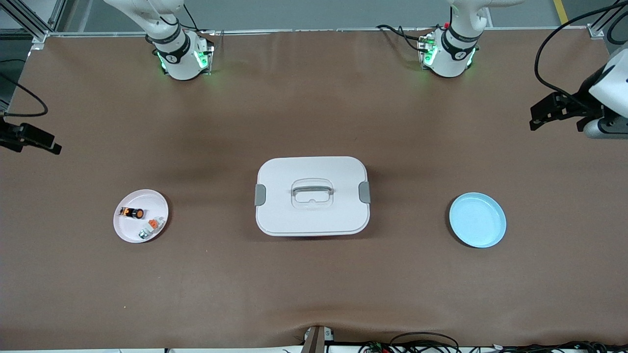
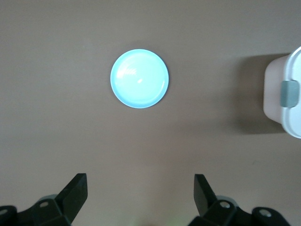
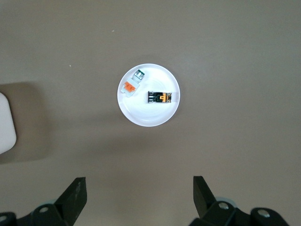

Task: Transfer orange switch to right arm and place

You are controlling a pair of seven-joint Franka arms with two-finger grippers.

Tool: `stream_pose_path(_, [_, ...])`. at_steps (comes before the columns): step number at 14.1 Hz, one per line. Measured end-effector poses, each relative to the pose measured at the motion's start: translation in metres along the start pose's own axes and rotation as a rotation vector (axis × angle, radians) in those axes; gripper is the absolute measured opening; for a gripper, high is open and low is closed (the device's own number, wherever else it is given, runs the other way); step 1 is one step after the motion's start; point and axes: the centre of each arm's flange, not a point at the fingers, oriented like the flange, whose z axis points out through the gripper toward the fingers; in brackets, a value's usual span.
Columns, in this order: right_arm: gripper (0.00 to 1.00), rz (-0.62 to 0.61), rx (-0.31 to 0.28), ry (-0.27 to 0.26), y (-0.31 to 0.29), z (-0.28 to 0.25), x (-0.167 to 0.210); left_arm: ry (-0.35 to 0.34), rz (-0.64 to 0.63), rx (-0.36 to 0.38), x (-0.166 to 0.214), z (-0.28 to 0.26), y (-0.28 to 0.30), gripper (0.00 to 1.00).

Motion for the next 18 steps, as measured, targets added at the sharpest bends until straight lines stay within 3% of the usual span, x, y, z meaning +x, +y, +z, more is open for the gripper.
stream_pose_path(7, [1.00,0.011,-0.001,-0.014,-0.038,-0.042,-0.019,0.009,-0.004,-0.001,-0.004,-0.006,-0.001,1.00])
stream_pose_path(16, [1.00,-0.004,-0.003,-0.031,-0.038,-0.043,-0.022,0.009,-0.004,-0.001,-0.004,-0.006,-0.001,1.00])
stream_pose_path(18, [1.00,-0.040,-0.026,-0.022,-0.039,-0.044,-0.021,0.009,-0.004,-0.001,-0.004,-0.006,-0.001,1.00])
